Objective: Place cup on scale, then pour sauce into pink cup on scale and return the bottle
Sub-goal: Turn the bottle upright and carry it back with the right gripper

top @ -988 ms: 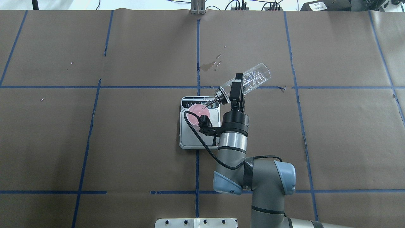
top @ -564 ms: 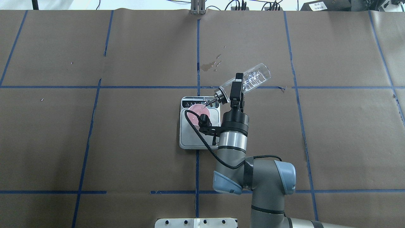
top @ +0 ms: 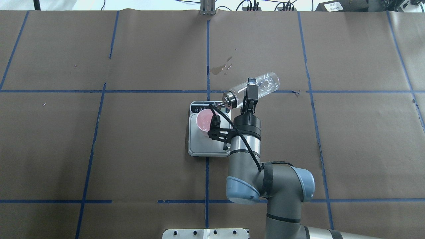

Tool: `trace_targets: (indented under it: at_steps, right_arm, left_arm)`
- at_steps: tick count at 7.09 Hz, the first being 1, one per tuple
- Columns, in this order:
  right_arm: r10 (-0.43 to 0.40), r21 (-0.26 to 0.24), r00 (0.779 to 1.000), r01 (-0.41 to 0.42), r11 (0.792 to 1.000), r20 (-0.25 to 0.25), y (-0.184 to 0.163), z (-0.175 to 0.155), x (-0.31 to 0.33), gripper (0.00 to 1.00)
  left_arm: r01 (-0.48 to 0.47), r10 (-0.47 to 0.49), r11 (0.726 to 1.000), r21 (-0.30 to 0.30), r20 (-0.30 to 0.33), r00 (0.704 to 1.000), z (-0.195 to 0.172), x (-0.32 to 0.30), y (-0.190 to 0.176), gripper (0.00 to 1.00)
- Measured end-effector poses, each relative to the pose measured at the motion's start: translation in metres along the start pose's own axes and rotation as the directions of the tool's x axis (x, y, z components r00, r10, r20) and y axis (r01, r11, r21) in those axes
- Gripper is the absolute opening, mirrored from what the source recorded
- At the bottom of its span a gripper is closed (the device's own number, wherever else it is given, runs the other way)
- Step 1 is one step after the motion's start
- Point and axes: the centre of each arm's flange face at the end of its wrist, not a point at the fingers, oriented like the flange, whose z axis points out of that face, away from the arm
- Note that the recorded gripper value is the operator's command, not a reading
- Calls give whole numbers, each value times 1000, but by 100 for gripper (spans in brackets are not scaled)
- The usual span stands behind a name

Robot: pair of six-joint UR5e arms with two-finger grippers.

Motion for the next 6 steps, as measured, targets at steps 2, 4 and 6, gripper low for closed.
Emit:
trace_targets:
  at_steps: [2, 4, 6]
  right_arm:
    - [233, 7, 971, -234, 972, 58, 9, 0, -4, 0]
    - [547, -51, 828, -545, 837, 121, 19, 0, -12, 0]
    - [793, -145, 583, -782, 607, 178, 21, -7, 13, 0]
  left_arm:
    - [-1, 1, 1000, 0, 0, 1000, 0, 0, 0, 100]
    - [-3, 3, 1000, 2, 0, 1000, -1, 1, 0, 100]
    - [-5, 5, 1000, 3, 0, 1000, -1, 1, -1, 100]
